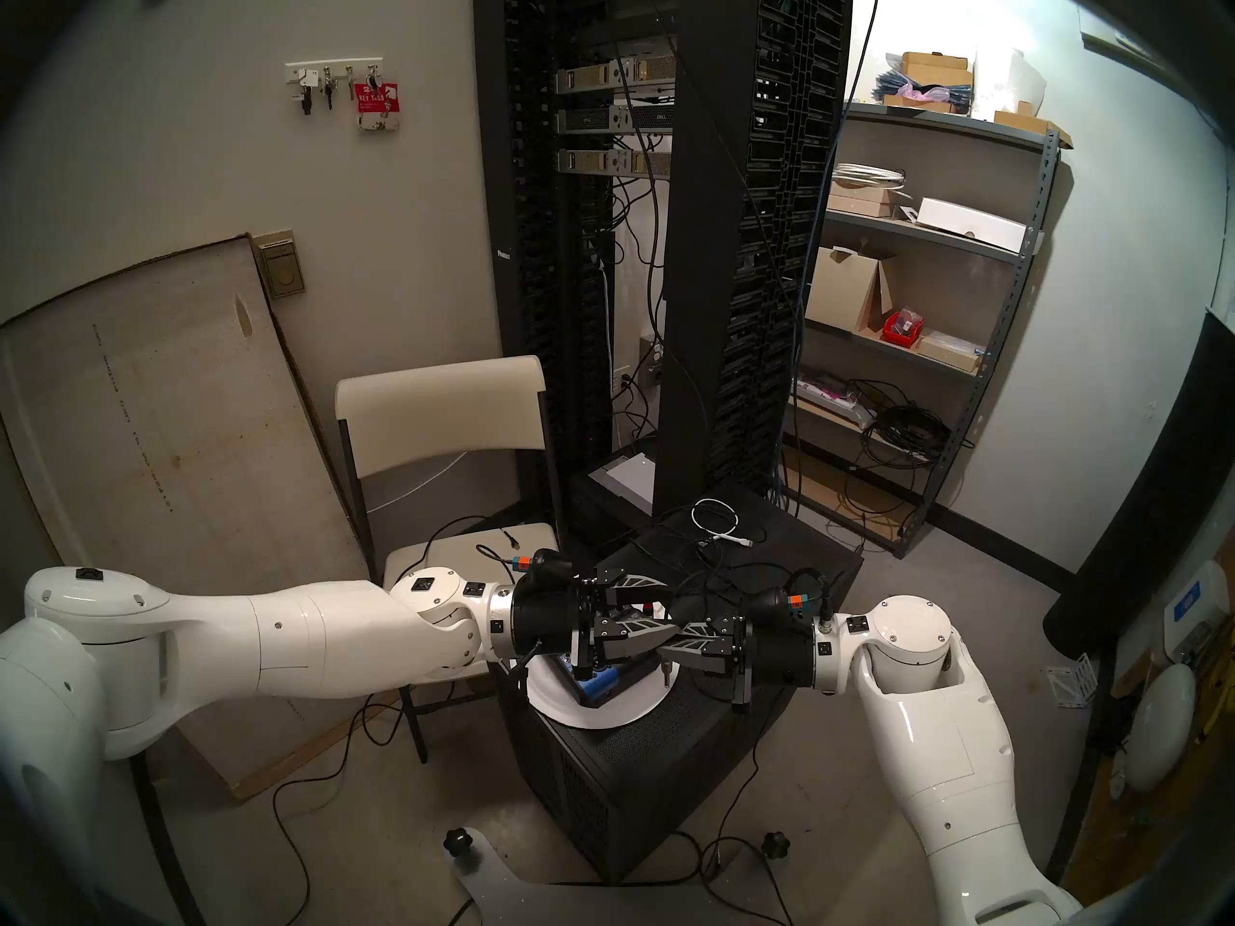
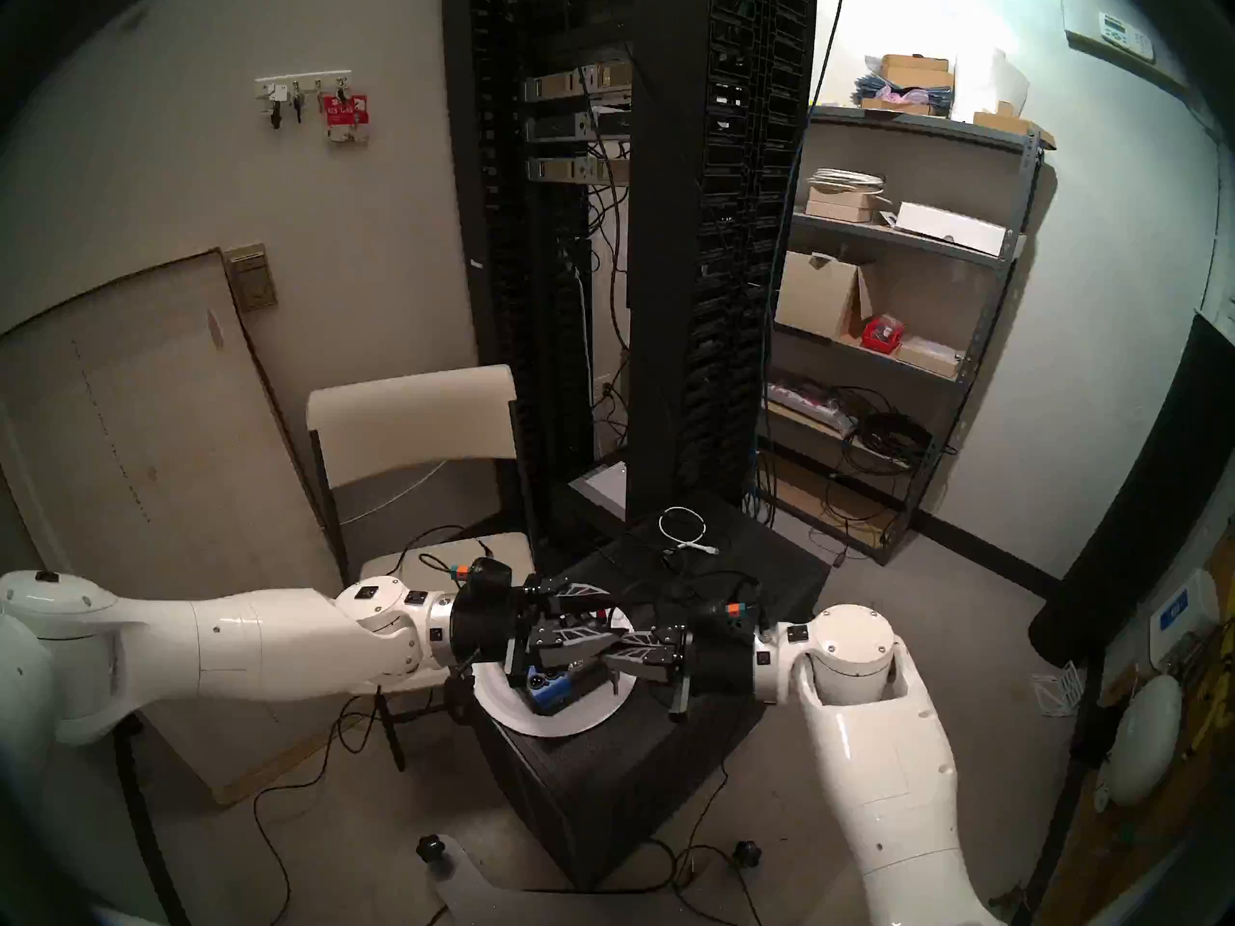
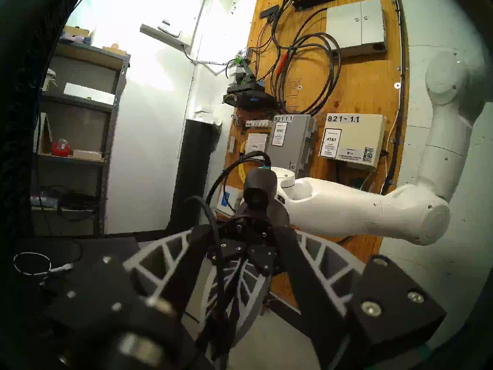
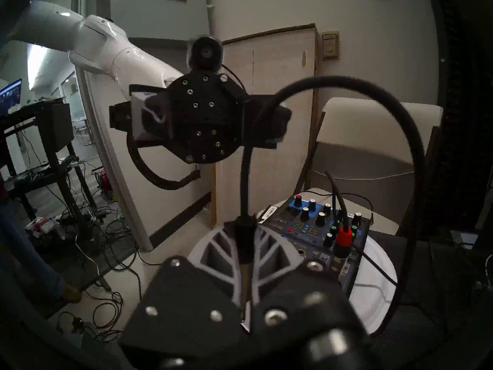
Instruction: Insert aux cable
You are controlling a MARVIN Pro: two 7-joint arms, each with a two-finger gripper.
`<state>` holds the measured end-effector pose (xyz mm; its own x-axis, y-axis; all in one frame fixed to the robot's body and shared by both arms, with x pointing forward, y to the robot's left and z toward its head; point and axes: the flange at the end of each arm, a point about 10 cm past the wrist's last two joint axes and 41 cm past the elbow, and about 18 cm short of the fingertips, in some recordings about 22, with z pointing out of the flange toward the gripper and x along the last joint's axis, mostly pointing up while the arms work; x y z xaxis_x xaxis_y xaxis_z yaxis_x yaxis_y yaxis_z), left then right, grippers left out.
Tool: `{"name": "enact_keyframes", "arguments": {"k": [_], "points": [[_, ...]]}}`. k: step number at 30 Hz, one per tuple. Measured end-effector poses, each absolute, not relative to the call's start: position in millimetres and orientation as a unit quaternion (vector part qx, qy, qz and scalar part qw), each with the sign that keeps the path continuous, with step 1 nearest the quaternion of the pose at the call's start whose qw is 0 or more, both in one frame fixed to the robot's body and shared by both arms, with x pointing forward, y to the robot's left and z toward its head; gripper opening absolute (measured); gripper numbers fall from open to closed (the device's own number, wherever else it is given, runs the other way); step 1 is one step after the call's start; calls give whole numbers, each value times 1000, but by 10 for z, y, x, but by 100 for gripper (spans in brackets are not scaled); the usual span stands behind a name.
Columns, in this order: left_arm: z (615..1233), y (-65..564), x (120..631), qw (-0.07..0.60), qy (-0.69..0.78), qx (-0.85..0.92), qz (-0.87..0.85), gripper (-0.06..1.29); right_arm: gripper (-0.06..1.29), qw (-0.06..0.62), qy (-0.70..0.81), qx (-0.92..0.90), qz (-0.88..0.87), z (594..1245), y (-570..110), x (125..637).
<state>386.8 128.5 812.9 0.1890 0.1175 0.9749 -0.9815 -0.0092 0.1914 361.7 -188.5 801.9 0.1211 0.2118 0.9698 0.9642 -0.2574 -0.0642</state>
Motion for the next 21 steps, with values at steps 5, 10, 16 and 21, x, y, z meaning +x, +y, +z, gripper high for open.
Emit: {"name": "enact_keyframes", "arguments": {"k": [5,10,16,21], "points": [[8122,1327,3849,571,-412,525,479,71,2,396,-463,-635,-475,8014,-1876,3619],[8095,1354,3828,572,-409,530,473,71,2,397,-463,-634,-475,8011,-1873,3618],[8049,1360,3797,575,-407,534,467,70,2,400,-466,-632,-474,8010,-1869,3609],[8008,1353,3786,575,-407,538,463,53,2,401,-468,-630,-473,8009,-1868,3604]]}}
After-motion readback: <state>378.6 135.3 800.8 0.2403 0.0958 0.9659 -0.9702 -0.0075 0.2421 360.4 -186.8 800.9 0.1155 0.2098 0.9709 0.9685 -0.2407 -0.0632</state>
